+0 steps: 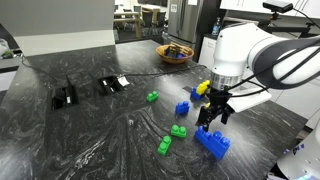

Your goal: Move the blue legos from the top of the yellow legos to the table

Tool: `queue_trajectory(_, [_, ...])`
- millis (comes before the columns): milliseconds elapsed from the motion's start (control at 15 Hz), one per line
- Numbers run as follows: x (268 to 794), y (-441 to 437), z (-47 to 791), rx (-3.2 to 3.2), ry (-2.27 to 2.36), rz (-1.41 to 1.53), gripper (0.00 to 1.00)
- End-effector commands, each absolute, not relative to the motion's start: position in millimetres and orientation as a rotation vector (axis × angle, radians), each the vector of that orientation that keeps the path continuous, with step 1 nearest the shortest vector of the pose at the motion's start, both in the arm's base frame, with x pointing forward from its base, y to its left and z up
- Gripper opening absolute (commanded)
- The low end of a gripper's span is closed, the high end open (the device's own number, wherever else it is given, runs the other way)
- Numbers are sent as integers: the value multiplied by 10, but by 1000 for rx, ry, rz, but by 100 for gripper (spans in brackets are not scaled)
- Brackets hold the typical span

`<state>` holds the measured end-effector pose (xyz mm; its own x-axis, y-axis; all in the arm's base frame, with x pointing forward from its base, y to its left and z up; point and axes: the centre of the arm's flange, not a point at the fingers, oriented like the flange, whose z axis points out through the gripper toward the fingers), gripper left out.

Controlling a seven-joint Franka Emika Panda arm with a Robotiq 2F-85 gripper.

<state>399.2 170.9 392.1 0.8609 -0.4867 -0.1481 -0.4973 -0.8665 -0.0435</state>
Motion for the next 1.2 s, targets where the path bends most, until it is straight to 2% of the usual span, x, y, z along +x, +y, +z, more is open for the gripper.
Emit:
queue_trajectory(0, [3991,1426,4149,-2902,872,167,100])
queue_trajectory(600, [4058,673,4306,-2761,1150,227,100])
queue_trajectory(1133, [4087,677,4275,-2789,1131,205,100])
